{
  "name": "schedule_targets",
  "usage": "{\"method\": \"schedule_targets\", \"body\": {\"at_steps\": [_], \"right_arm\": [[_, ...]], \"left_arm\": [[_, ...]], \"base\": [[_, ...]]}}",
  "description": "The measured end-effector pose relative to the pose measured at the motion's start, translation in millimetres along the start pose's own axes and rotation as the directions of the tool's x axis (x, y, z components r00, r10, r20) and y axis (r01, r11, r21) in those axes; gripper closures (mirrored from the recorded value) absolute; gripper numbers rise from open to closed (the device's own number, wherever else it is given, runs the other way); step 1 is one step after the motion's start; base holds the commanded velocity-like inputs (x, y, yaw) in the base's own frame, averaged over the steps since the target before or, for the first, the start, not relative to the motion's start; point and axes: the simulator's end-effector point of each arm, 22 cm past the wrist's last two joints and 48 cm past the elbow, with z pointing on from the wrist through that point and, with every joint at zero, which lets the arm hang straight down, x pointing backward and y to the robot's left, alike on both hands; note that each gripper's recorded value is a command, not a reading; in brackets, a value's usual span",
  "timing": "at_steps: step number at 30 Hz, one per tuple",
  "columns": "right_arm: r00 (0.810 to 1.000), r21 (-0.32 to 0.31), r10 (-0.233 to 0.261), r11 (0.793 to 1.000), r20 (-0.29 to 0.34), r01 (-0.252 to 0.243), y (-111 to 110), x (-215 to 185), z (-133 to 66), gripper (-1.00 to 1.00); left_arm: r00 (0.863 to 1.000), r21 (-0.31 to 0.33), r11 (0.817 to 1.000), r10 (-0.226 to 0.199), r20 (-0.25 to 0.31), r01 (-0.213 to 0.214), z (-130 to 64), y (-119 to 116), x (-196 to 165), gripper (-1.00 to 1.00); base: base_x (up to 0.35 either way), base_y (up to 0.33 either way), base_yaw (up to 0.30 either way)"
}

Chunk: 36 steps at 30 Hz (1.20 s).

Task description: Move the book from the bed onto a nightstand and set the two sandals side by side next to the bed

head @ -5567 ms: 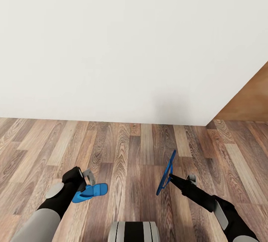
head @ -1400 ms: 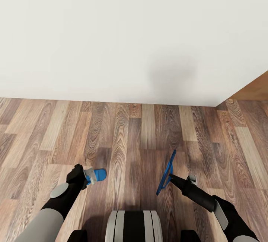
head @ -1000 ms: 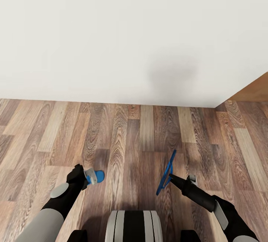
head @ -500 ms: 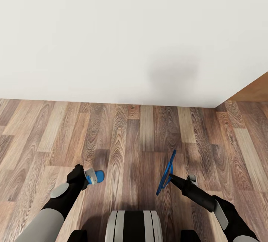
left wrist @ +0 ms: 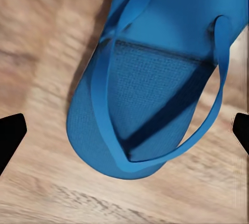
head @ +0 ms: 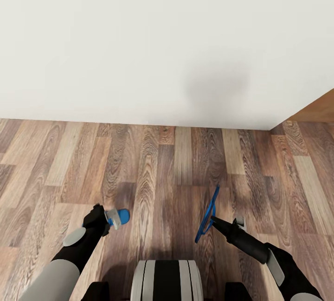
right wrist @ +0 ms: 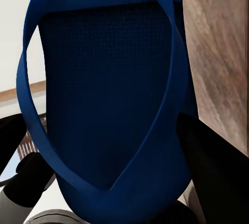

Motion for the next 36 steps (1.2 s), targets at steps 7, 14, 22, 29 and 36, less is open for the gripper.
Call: {"method": "schedule_targets", "body": {"at_steps": [7, 14, 22, 29, 36], "right_arm": [[1.000, 0.002, 0.004, 1.000, 0.000, -0.004, -2, 1, 0.0, 1.00], [1.000, 0.004, 0.007, 1.000, -0.002, -0.007, -4, 2, 0.2, 1.00], [1.000, 0.006, 0.011, 1.000, -0.002, -0.011, -6, 3, 0.0, 1.00], [1.000, 0.016, 0.024, 1.000, -0.005, -0.024, -14, 6, -0.6, 1.00], [1.000, 0.018, 0.027, 0.999, -0.005, -0.027, -15, 6, -1.0, 1.00]], "left_arm": [[1.000, 0.003, 1.000, 0.001, -0.002, -0.001, 1.6, -2, 0, -1.00], [1.000, 0.006, 1.000, 0.002, -0.003, -0.002, 3.2, -3, 1, -1.00], [1.000, 0.009, 1.000, 0.003, -0.005, -0.003, 4.8, -5, 1, -1.00], [1.000, 0.023, 1.000, 0.007, -0.012, -0.007, 11.3, -11, 3, -1.00], [1.000, 0.026, 1.000, 0.009, -0.014, -0.008, 13.0, -13, 3, -1.00]], "base": [[0.000, 0.000, 0.000], [0.000, 0.000, 0.000], [0.000, 0.000, 0.000], [0.000, 0.000, 0.000], [0.000, 0.000, 0.000]]}}
